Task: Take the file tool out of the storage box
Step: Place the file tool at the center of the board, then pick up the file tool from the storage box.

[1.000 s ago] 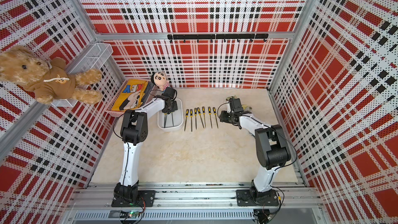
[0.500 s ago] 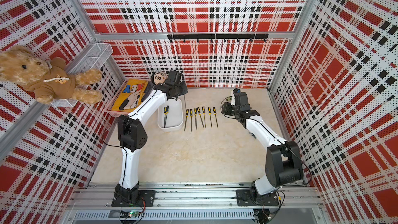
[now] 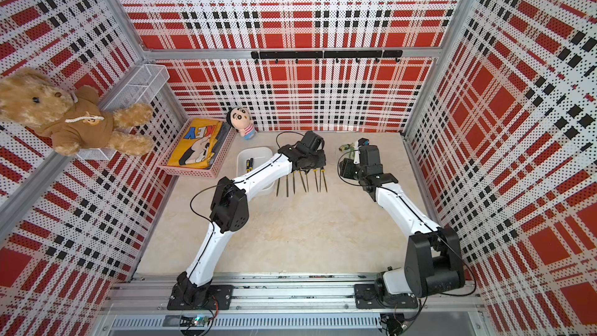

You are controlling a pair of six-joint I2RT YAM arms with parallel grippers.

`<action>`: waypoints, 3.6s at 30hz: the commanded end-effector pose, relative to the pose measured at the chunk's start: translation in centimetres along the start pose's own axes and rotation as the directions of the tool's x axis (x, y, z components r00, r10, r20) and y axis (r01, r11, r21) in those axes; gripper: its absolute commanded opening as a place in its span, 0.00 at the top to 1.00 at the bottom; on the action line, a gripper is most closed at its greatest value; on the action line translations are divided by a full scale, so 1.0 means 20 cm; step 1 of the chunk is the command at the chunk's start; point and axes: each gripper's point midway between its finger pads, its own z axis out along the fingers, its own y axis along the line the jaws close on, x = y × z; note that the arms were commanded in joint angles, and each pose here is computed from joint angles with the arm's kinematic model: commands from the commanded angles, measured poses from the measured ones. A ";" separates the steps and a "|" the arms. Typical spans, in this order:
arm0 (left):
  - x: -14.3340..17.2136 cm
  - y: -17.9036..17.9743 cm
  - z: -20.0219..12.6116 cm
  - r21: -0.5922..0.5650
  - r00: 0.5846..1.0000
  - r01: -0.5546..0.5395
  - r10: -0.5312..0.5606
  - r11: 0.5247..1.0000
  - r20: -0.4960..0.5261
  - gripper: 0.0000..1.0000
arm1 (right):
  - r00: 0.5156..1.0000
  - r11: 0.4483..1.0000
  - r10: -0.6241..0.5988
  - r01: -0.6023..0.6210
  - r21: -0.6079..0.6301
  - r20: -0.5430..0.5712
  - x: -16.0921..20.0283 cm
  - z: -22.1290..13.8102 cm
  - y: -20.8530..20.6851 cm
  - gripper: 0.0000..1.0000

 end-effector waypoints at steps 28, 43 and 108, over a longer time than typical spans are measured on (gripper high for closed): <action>0.83 0.72 -0.43 -0.433 0.990 -0.061 0.001 0.899 -0.138 1.00 | 0.999 1.000 0.023 -0.023 -0.008 -0.049 0.14 0.04 -0.04 0.44; 0.81 0.86 -0.45 -0.467 0.989 -0.080 0.010 0.880 -0.151 1.00 | 0.996 0.999 0.035 -0.035 -0.004 -0.077 0.18 0.09 -0.06 0.44; -0.40 1.66 -0.13 -0.514 0.984 0.172 -0.166 0.840 0.059 0.61 | 0.985 0.999 0.014 -0.008 0.040 -0.175 0.30 0.20 -0.06 0.38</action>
